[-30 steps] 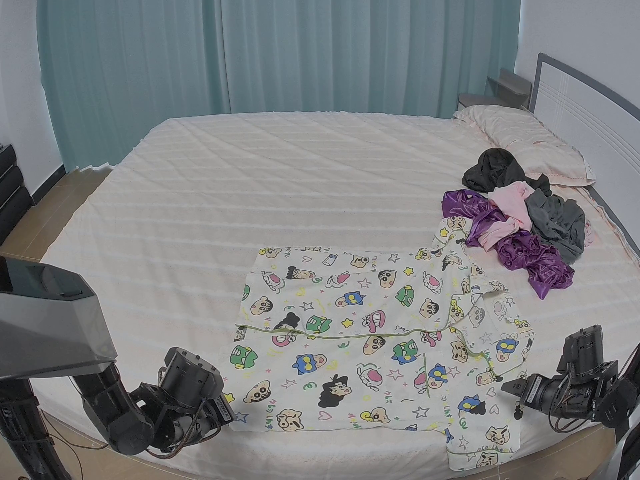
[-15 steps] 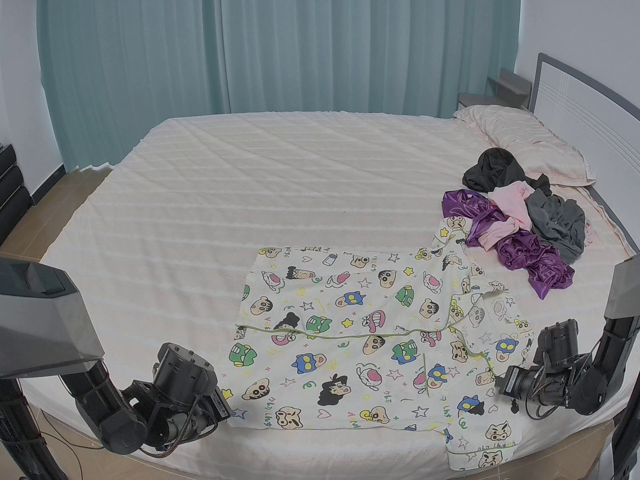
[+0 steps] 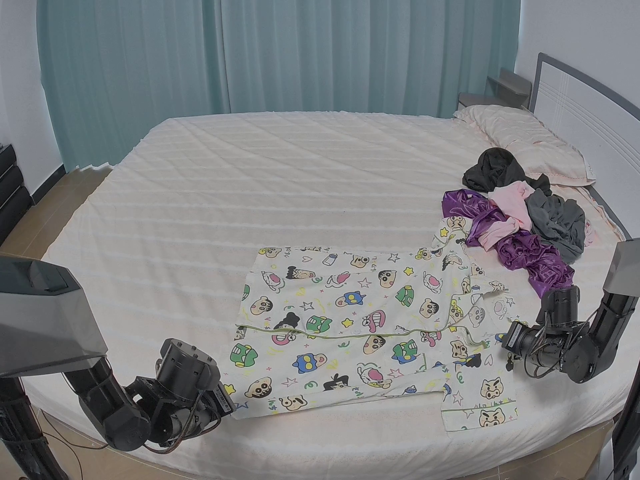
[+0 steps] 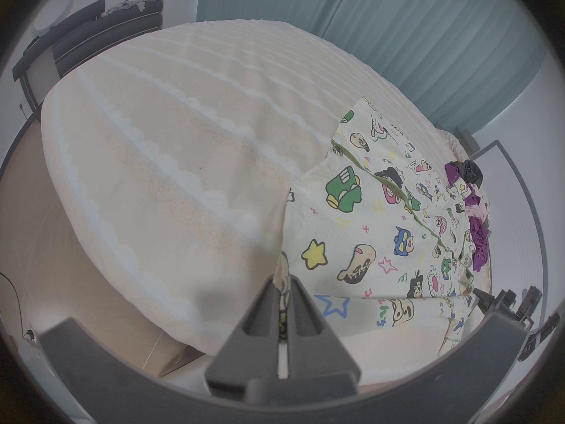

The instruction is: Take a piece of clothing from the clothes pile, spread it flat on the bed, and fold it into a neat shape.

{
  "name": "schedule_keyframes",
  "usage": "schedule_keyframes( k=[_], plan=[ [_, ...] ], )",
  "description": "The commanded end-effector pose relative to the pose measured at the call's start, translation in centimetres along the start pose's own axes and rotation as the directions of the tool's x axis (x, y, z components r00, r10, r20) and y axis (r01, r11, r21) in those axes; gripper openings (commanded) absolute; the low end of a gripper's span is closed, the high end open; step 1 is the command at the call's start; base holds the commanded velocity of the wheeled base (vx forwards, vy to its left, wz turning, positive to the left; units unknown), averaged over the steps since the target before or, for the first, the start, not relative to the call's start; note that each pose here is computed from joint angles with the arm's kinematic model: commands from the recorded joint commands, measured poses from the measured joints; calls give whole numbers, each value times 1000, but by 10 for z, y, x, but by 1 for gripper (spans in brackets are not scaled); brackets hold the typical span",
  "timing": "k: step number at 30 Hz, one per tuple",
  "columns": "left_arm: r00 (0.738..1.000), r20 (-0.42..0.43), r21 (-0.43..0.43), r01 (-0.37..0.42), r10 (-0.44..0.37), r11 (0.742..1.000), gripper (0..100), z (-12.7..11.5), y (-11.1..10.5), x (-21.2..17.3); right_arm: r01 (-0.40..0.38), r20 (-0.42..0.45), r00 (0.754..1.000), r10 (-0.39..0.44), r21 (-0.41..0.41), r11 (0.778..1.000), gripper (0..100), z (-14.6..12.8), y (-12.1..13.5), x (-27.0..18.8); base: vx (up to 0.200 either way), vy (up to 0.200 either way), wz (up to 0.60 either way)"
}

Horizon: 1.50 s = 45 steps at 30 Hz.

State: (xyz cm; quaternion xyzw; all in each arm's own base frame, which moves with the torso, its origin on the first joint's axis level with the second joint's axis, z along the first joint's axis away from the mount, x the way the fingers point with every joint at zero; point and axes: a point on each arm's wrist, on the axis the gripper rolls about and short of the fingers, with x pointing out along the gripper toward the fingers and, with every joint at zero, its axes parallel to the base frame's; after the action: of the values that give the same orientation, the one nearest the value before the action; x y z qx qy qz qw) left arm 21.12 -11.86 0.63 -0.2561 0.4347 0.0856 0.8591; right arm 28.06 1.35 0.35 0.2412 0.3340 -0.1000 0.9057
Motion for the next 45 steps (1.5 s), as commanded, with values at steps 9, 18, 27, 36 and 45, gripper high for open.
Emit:
schedule_keyframes(
  k=[9, 18, 27, 36, 45],
  plan=[
    [1000, 0, -2, -3, 3, 1000, 0, 0, -1, 4, 20, 10, 1000, -20, -2, 1000, 100, 3, -18, -30, 0, 0, 0],
    [1000, 3, -4, 2, -2, 1000, 0, 1, -1, 2, -17, -23, 1000, 16, -63, 998, 100, -11, -31, -76, 0, 0, 0],
    [1000, 2, -4, -2, 2, 1000, 0, 0, 0, 0, -89, -264, 964, 36, -191, 978, 100, -51, -40, -75, 0, 0, 0],
    [1000, 1, -1, -2, 2, 1000, 0, 0, 0, 0, -130, -326, 944, 50, -228, 965, 100, -64, -30, -61, 0, 0, 0],
    [1000, 2, 0, -2, 2, 1000, 0, 0, 0, 0, -131, -338, 940, 44, -239, 962, 100, -68, -29, -57, 0, 0, 0]
  ],
)
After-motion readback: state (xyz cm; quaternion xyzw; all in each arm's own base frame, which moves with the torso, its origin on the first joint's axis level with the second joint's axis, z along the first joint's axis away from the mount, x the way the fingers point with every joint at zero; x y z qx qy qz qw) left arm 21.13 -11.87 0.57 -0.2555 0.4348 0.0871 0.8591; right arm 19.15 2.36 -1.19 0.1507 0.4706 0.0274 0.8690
